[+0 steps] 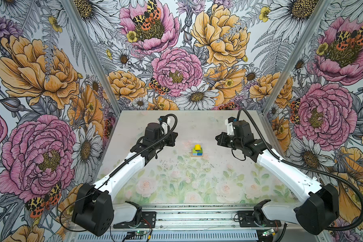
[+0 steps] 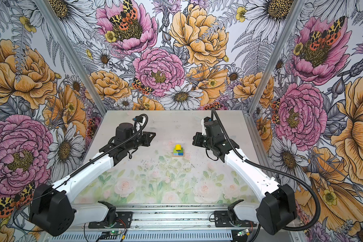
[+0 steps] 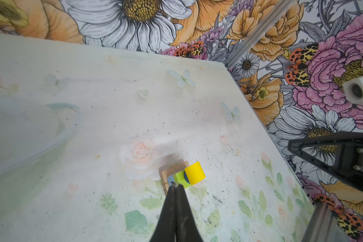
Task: Build the wood block tower
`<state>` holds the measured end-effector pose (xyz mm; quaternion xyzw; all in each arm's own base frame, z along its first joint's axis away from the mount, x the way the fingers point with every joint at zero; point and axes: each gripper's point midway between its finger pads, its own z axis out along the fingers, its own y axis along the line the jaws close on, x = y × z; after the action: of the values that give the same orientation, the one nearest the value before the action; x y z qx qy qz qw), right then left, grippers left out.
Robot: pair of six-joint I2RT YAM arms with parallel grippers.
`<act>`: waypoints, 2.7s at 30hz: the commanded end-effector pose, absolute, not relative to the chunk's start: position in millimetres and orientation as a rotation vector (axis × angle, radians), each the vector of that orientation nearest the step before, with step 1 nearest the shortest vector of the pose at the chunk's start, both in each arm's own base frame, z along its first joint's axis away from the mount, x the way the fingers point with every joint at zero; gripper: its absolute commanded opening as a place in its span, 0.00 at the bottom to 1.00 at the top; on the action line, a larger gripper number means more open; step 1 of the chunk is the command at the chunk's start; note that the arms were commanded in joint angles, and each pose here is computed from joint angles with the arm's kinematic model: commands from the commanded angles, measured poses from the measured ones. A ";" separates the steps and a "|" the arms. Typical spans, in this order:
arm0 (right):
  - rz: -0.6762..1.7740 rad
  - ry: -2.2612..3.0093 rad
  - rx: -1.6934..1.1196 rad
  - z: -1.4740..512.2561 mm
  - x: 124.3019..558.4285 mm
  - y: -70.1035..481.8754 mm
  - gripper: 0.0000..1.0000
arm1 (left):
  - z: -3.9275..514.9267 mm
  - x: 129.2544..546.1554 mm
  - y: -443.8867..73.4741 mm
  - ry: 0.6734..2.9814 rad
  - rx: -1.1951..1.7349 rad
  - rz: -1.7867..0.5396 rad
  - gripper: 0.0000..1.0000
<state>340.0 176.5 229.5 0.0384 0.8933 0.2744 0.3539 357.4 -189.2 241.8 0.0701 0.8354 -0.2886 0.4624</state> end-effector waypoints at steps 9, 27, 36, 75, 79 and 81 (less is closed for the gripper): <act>0.424 2.222 0.285 230.8 349.1 81.4 0.58 | 267.5 334.0 -62.1 1.854 -0.137 -0.208 0.72; -0.067 1.965 0.518 197.1 343.7 -15.7 1.00 | 189.2 322.0 32.2 1.698 -0.310 0.177 0.99; -0.325 1.792 0.407 177.7 332.5 -43.7 1.00 | 164.6 336.0 27.8 1.698 -0.216 0.126 0.99; -0.130 1.718 -0.018 126.1 376.1 0.0 1.00 | 139.4 383.0 -3.5 1.639 0.002 0.017 0.99; -0.114 1.762 -0.025 118.4 384.2 -0.8 1.00 | 132.1 398.9 8.2 1.718 -0.070 0.059 0.99; -0.138 1.770 0.023 118.6 389.2 -9.1 1.00 | 129.6 406.0 16.9 1.753 -0.113 0.066 0.99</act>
<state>377.3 -10.0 107.7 0.0015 0.7798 -0.0744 0.6216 398.8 1.4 129.7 -0.0184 0.7554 0.0171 0.6548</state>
